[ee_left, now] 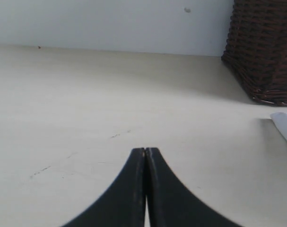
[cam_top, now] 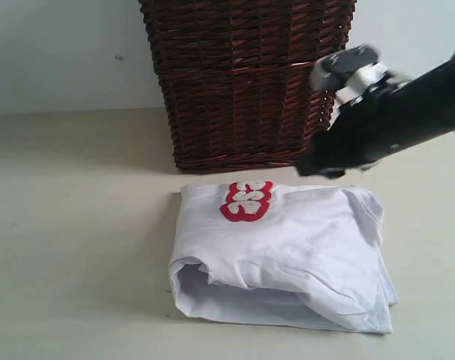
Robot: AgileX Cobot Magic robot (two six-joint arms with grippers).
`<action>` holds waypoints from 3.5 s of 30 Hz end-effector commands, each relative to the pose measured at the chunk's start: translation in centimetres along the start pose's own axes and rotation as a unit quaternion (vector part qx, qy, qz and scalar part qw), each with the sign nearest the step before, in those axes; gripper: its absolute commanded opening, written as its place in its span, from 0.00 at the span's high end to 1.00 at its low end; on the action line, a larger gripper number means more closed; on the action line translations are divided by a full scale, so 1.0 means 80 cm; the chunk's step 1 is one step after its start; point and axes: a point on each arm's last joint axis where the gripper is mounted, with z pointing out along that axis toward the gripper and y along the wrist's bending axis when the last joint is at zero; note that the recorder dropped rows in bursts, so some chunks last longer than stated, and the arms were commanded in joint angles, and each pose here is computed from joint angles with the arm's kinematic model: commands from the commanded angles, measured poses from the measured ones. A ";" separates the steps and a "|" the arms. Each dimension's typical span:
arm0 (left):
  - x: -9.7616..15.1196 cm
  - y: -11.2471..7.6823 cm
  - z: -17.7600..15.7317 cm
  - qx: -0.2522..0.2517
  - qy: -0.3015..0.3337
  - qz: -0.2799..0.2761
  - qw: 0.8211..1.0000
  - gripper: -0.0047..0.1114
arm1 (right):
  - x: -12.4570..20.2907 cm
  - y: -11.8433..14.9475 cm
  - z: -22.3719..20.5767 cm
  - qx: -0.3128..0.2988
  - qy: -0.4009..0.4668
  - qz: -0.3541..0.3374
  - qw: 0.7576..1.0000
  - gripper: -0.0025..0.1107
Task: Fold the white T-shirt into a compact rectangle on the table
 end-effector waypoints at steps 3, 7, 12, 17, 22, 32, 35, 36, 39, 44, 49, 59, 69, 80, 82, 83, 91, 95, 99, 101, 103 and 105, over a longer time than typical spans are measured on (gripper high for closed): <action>0.000 0.000 0.000 0.001 -0.001 0.001 1.000 0.96 | 0.045 0.042 0.093 -0.048 0.131 0.006 0.990 0.98; 0.000 0.000 0.000 0.001 -0.001 0.001 1.000 0.96 | 0.061 0.056 0.112 -0.051 0.173 -0.016 0.983 0.98; 0.000 0.000 0.000 0.001 -0.001 0.001 1.000 0.96 | 0.063 0.089 0.121 -0.068 0.182 -0.047 0.980 0.98; 0.000 0.000 0.000 0.001 -0.001 0.001 1.000 0.96 | 0.060 0.117 0.127 -0.083 0.159 -0.082 0.980 0.98; 0.000 0.000 0.000 0.001 -0.001 0.001 1.000 0.96 | 0.059 0.132 0.127 -0.099 0.154 -0.097 0.978 0.98; 0.000 0.000 0.000 0.001 -0.001 0.001 1.000 0.96 | -0.037 0.096 -0.009 0.003 -0.096 -0.055 0.994 0.98; 0.000 0.000 0.000 0.001 -0.001 0.001 1.000 0.96 | -0.064 0.059 -0.093 0.071 -0.226 0.025 0.971 0.98; 0.000 0.000 0.000 0.001 -0.001 0.001 1.000 0.96 | -0.066 0.048 -0.123 0.093 -0.259 0.034 0.961 0.98; 0.000 0.000 0.000 0.001 -0.001 0.001 1.000 0.96 | -0.061 0.022 -0.205 0.156 -0.340 0.052 0.926 0.98; 0.000 0.000 0.000 0.001 -0.001 0.001 1.000 0.96 | -0.013 0.021 -0.276 0.212 -0.395 0.072 0.891 0.98; 0.000 0.000 0.000 0.001 -0.001 0.001 1.000 0.96 | 0.070 0.028 -0.282 0.218 -0.413 0.178 0.866 0.98; 0.000 0.000 0.000 0.001 -0.001 0.001 1.000 0.96 | 0.212 0.083 -0.250 0.242 -0.423 0.169 0.857 0.98; 0.000 0.000 0.000 0.001 0.000 0.001 1.000 0.96 | 0.249 0.115 -0.238 0.248 -0.396 0.055 0.882 0.98; 0.000 0.000 0.000 0.001 0.000 0.001 1.000 0.96 | 0.251 0.114 -0.237 0.255 -0.386 0.052 0.885 0.98; 0.000 0.000 0.000 0.001 0.000 0.001 1.000 0.96 | 0.251 0.115 -0.237 0.247 -0.391 0.062 0.885 0.98; 0.000 0.000 0.000 0.001 0.000 0.001 1.000 0.96 | 0.251 0.115 -0.239 0.245 -0.401 0.069 0.880 0.98; 0.000 0.000 0.000 0.001 0.000 0.001 1.000 0.96 | 0.283 0.085 -0.213 0.269 -0.354 0.162 0.881 0.98; 0.000 0.000 0.000 0.001 0.000 0.001 1.000 0.96 | 0.296 0.079 -0.187 0.262 -0.349 0.156 0.886 0.98; 0.000 0.000 0.000 0.001 0.000 0.001 1.000 0.96 | 0.298 0.080 -0.185 0.254 -0.342 0.171 0.888 0.98; 0.000 0.000 0.000 0.001 0.000 0.001 1.000 0.96 | 0.298 0.079 -0.185 0.254 -0.341 0.172 0.888 0.98; 0.000 0.000 0.000 0.001 0.000 0.001 1.000 0.96 | 0.298 0.080 -0.185 0.254 -0.342 0.172 0.888 0.98; 0.000 0.000 0.000 0.001 0.000 0.001 1.000 0.96 | 0.298 0.080 -0.185 0.255 -0.341 0.169 0.889 0.98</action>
